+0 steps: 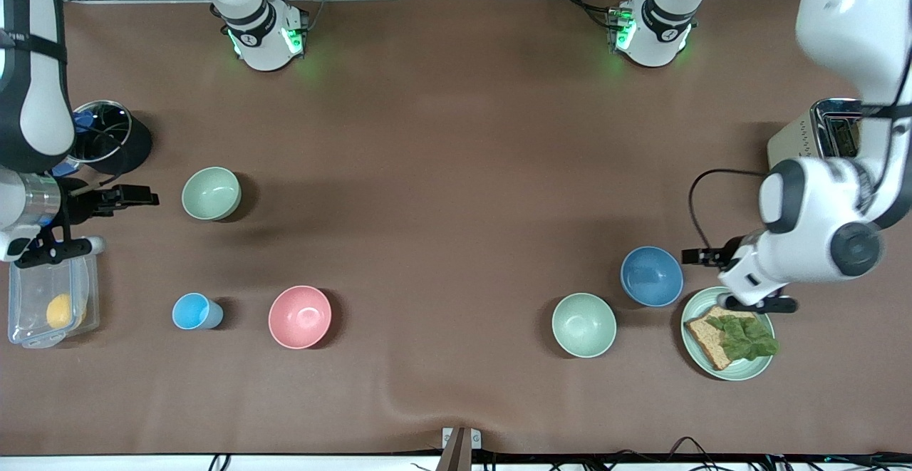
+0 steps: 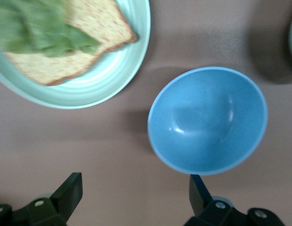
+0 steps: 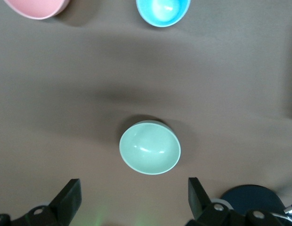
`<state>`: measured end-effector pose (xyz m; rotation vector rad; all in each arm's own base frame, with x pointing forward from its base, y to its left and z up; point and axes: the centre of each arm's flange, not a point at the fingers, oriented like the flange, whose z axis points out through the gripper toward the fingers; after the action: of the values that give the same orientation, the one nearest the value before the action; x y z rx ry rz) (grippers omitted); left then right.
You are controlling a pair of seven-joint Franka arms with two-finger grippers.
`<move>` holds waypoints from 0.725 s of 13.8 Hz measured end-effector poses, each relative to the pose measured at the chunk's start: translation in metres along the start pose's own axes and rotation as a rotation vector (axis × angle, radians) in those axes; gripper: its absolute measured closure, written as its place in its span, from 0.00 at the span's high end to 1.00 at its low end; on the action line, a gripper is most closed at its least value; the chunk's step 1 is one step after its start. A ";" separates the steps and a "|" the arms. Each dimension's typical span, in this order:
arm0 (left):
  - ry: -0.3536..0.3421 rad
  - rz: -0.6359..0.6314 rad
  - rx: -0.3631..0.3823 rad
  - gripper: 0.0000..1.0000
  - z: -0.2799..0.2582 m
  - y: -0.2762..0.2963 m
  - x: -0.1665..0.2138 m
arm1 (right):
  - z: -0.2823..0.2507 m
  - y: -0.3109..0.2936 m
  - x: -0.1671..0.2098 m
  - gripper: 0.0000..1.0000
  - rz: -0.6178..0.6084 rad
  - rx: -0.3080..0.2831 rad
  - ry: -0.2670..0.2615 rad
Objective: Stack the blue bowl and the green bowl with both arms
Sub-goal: 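Grasp the green bowl with the right gripper while the left grasps the blue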
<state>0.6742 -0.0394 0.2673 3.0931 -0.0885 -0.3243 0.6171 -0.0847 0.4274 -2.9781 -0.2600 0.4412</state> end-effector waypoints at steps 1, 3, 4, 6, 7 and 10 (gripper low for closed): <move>-0.015 0.006 -0.002 1.00 0.026 0.007 0.006 | 0.009 0.007 -0.001 1.00 0.010 0.004 -0.002; -0.036 0.002 -0.004 1.00 0.059 0.017 0.012 | 0.036 0.019 -0.003 1.00 0.029 0.012 -0.010; -0.037 0.003 -0.004 1.00 0.062 0.018 0.013 | 0.054 0.025 -0.005 1.00 0.040 0.015 -0.010; -0.027 0.000 -0.004 1.00 0.058 0.016 0.016 | 0.095 0.039 -0.011 1.00 0.066 0.015 0.004; -0.018 -0.001 -0.004 1.00 0.056 0.016 0.017 | 0.115 0.044 -0.016 1.00 0.077 0.013 0.015; 0.025 0.003 0.005 1.00 0.054 0.014 0.022 | 0.163 0.047 -0.028 1.00 0.080 -0.002 0.050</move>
<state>0.6836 -0.0564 0.2102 3.1006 -0.0935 -0.2861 0.5493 -0.1208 0.2733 -3.0051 -0.1374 0.3739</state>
